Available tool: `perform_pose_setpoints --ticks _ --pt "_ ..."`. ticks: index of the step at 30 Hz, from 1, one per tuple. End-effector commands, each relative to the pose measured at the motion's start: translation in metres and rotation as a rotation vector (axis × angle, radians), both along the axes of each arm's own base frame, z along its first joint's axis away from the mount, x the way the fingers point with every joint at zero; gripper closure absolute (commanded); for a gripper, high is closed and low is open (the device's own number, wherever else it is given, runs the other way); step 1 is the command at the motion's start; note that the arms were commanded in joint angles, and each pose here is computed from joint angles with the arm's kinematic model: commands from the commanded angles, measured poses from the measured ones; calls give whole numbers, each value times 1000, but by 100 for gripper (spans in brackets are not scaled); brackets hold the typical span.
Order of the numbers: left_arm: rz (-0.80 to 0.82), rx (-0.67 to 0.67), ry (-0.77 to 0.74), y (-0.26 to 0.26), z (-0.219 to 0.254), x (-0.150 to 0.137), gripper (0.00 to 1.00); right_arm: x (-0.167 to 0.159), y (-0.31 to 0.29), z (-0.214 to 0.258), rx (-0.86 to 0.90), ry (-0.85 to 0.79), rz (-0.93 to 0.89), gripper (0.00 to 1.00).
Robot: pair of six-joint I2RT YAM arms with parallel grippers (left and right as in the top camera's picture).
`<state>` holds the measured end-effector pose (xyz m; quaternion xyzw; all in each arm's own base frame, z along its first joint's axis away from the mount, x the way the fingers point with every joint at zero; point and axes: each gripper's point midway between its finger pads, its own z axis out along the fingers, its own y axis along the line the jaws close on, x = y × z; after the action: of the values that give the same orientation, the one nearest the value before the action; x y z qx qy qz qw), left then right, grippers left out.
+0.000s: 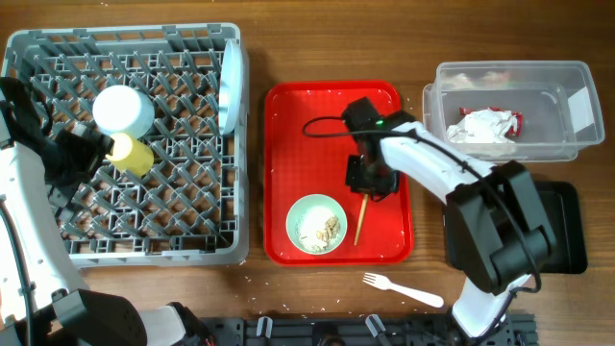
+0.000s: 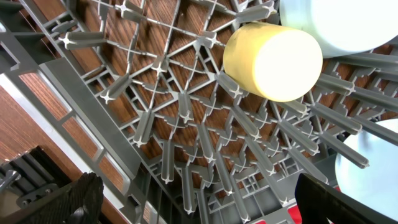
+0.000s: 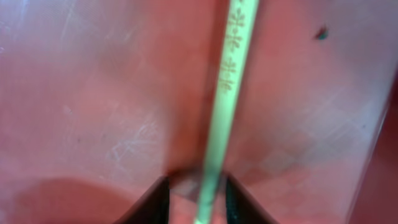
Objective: Sort waste into correct bins and load items into the dishwasher rack
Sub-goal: 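Carry the chopstick over the dish rack and release it, then move the right gripper down to the white fork on the table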
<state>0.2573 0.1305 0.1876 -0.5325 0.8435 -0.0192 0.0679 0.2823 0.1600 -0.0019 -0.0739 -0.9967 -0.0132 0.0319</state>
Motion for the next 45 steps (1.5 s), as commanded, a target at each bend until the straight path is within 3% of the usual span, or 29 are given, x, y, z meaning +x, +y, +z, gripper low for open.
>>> perform_pose_setpoints --ticks 1,4,8,10,11,14,21,24,27,29,33,34,36,37,38,44,45 --pt "14 -2 -18 -1 4 -2 0 -7 -10 -11 -77 5 -46 96" --pt "14 -2 -18 -1 4 -2 0 -3 -11 3 -80 13 -54 96" --pt "14 -2 -18 -1 4 -2 0 31 3 75 -11 -101 -20 96" --pt "15 -2 -18 -1 4 -2 0 43 26 113 114 -163 17 96" --pt "15 -2 -19 -1 4 -2 0 48 54 137 267 -204 65 96" --pt "15 -2 -19 -1 4 -2 0 48 112 168 521 -267 165 96" --pt "14 0 -22 0 4 -1 0 13 217 204 727 -381 337 96" --pt "15 6 -32 1 5 1 0 9 240 220 806 -416 329 96" --pt "14 11 -43 2 5 4 0 12 273 247 898 -556 365 96" --pt "14 11 -43 2 5 4 0 20 287 238 851 -621 292 96" --pt "14 11 -43 2 5 4 0 11 324 198 857 -579 257 96" --pt "14 11 -43 2 5 4 0 8 331 185 851 -562 260 93" --pt "14 11 -43 2 5 4 0 11 330 169 813 -556 255 66" --pt "14 10 -41 2 5 4 0 13 329 168 801 -570 265 44" --pt "14 10 -41 2 5 4 0 14 328 171 799 -583 278 35" --pt "14 9 -39 2 5 3 0 26 284 229 710 -728 304 30" --pt "14 9 -39 2 5 3 0 32 255 251 653 -772 275 22"
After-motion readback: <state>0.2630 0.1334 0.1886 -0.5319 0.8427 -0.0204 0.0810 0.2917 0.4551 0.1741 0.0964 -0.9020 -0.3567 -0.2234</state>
